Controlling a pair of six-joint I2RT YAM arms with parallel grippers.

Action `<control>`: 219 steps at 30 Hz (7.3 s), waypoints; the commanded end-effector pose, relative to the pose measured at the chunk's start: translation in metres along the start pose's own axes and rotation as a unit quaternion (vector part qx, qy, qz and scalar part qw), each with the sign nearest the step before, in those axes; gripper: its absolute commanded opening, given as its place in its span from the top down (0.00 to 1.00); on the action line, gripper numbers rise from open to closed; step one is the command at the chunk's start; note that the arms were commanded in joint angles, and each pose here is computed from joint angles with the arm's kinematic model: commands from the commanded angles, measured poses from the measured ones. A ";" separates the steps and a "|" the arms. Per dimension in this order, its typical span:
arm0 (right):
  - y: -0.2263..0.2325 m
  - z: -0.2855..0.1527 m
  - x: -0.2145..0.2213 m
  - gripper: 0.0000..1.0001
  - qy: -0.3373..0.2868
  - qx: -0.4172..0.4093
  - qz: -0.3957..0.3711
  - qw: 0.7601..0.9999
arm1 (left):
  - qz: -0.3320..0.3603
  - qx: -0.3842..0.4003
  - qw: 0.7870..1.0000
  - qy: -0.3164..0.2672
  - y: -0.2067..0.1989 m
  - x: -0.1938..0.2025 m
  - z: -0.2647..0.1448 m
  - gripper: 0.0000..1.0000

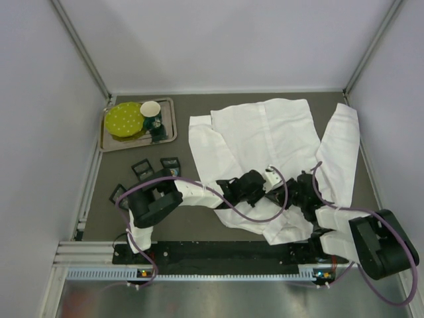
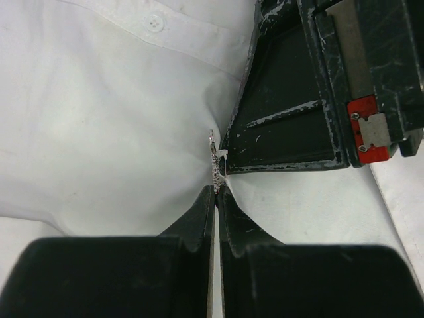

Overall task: Remove the brooch from the garment
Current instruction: Remove the brooch from the clothes.

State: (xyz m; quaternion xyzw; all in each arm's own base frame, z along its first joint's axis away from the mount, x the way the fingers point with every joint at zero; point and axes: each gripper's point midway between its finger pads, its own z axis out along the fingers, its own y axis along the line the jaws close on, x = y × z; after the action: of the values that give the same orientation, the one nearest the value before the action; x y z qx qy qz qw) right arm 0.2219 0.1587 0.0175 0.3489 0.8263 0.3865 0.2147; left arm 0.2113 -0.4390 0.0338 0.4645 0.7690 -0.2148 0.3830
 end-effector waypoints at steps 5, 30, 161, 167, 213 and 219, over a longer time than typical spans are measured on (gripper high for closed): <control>0.039 0.000 -0.013 0.92 -0.024 -0.085 -0.043 0.995 | -0.001 0.060 0.996 0.070 -0.027 0.038 0.007 1.00; 0.053 -0.004 -0.014 0.92 -0.027 -0.110 -0.052 0.992 | -0.014 0.068 0.995 0.072 -0.029 0.037 0.005 1.00; 0.059 -0.038 -0.022 0.75 -0.036 -0.024 -0.084 0.996 | 0.047 -0.018 0.994 0.096 0.016 0.033 -0.008 1.00; 0.059 -0.030 -0.010 0.58 0.015 0.000 -0.056 0.998 | 0.060 -0.034 0.992 0.102 0.019 0.037 -0.007 1.00; 0.048 -0.010 -0.001 0.80 0.055 0.038 0.015 0.998 | 0.152 -0.088 0.980 0.094 0.009 0.018 -0.007 1.00; 0.047 -0.009 0.001 0.78 0.057 0.036 0.018 0.998 | 0.158 -0.085 0.980 0.088 0.004 0.012 -0.006 1.00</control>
State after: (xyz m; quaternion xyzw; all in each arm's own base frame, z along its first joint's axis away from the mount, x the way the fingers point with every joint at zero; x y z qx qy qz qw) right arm 0.2253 0.1687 0.0442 0.3562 0.8537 0.3551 0.1352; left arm 0.2165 -0.4213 0.0329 0.5477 0.7367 -0.0444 0.3941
